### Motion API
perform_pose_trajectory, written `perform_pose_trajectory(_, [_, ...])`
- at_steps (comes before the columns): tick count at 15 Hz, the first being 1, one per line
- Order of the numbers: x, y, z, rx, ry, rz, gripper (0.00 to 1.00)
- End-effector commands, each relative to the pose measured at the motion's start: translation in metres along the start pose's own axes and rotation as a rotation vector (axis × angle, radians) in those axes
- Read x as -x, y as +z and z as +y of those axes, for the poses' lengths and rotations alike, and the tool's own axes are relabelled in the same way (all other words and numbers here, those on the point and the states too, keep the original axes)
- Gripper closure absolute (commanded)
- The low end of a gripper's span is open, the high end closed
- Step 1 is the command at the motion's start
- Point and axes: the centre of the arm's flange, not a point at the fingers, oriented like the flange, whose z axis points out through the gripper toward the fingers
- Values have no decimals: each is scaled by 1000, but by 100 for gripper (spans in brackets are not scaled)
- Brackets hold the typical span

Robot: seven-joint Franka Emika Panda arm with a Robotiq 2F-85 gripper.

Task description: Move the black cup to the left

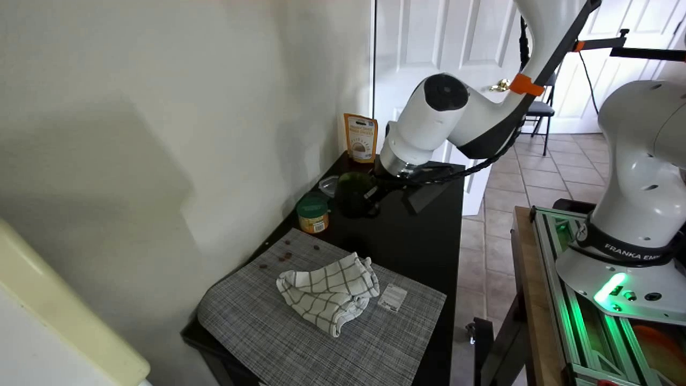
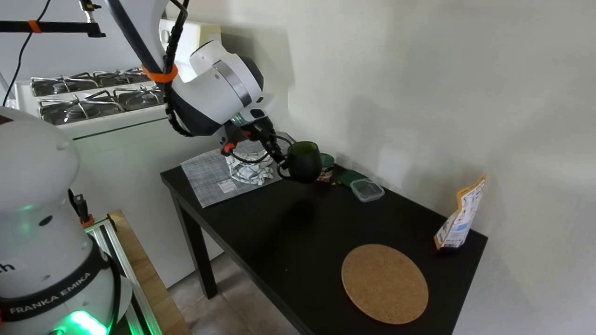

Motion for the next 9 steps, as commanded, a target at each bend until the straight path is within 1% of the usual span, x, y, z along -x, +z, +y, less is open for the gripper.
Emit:
perform_pose_trajectory(1, [49,-17,-3,-73,-35,49,94])
perform_pose_trajectory(3, [63,-19,8,-95,-2,39,94])
perform_pose_trajectory(4, [63,-19,20,-103,35,27,94])
perform_pose_trajectory(6, [60,-23,45,-105,82,0,94])
perform_pose_trajectory(9, [47,-27,81,-120,96,-49,94])
